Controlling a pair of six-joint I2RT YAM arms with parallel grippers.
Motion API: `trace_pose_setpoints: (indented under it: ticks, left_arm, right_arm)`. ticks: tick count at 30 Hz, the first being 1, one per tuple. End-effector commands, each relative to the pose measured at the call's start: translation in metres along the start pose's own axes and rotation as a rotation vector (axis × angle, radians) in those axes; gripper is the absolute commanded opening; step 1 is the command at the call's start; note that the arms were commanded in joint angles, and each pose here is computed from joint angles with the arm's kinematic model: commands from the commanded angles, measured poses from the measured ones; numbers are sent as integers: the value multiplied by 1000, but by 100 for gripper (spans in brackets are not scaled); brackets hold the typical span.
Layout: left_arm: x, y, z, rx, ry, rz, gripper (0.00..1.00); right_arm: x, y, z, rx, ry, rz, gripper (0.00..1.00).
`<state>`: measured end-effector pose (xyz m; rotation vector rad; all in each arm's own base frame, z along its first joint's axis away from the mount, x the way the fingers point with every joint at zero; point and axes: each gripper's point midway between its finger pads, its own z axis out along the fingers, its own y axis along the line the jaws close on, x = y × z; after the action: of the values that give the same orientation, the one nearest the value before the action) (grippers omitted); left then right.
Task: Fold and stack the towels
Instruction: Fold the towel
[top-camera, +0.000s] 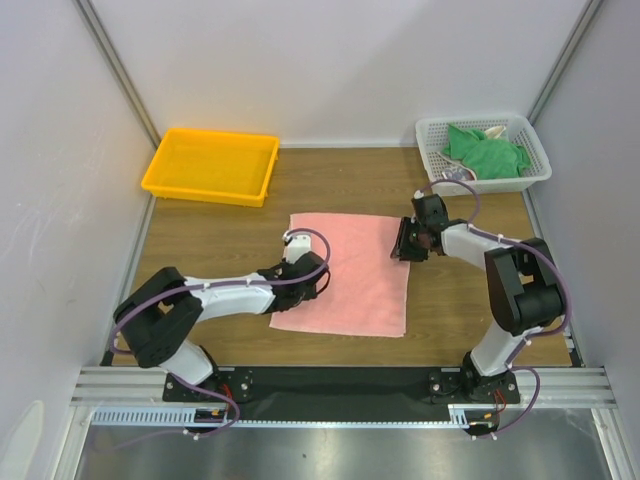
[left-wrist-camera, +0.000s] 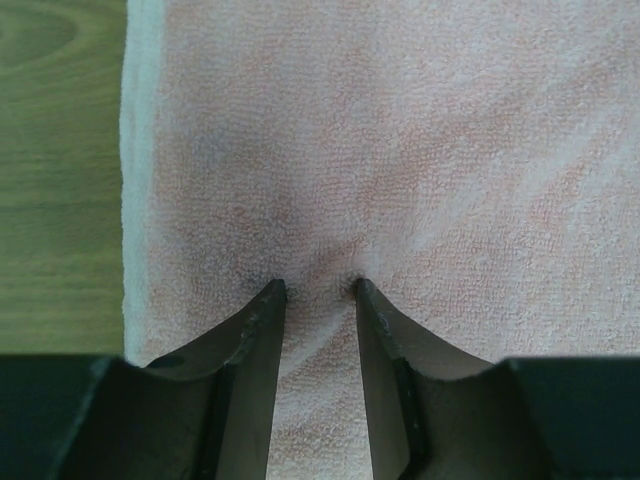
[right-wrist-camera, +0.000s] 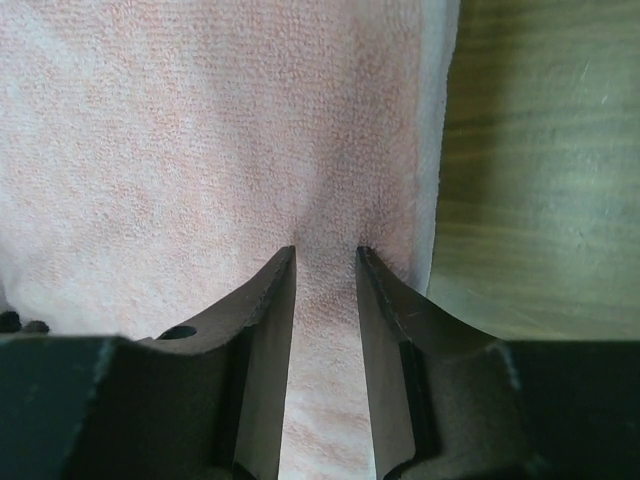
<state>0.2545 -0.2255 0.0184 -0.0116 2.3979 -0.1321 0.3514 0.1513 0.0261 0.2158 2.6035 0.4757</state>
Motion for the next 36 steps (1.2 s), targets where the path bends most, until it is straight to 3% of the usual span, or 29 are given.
trace_pose_setpoints:
  ticks: [1,6,8,13,17,24,36]
  left_arm:
    - [-4,8,-18,-9,15,28,41]
    - [-58,-11,-40,112,-68,-4,50]
    - [-79,-5,-40,130,-91,-28,54]
    - [-99,26,-20,99,-86,-72,55]
    - [-103,39,3,86,-73,-98,55]
    - [-92,44,29,53,-23,-112,50]
    - [-63,57,40,24,13,-114,49]
  right_arm:
    - [2,3,-22,-12,27,-42,37]
    - [-23,28,-58,-75,-38,-59,48]
    - [-31,29,-72,-64,-77,-51,54]
    - [-14,11,-79,11,-61,15,56]
    - [13,-6,-65,39,-22,77,56]
    - [14,-11,-51,54,-6,100,55]
    - [19,-12,-42,43,23,110,54]
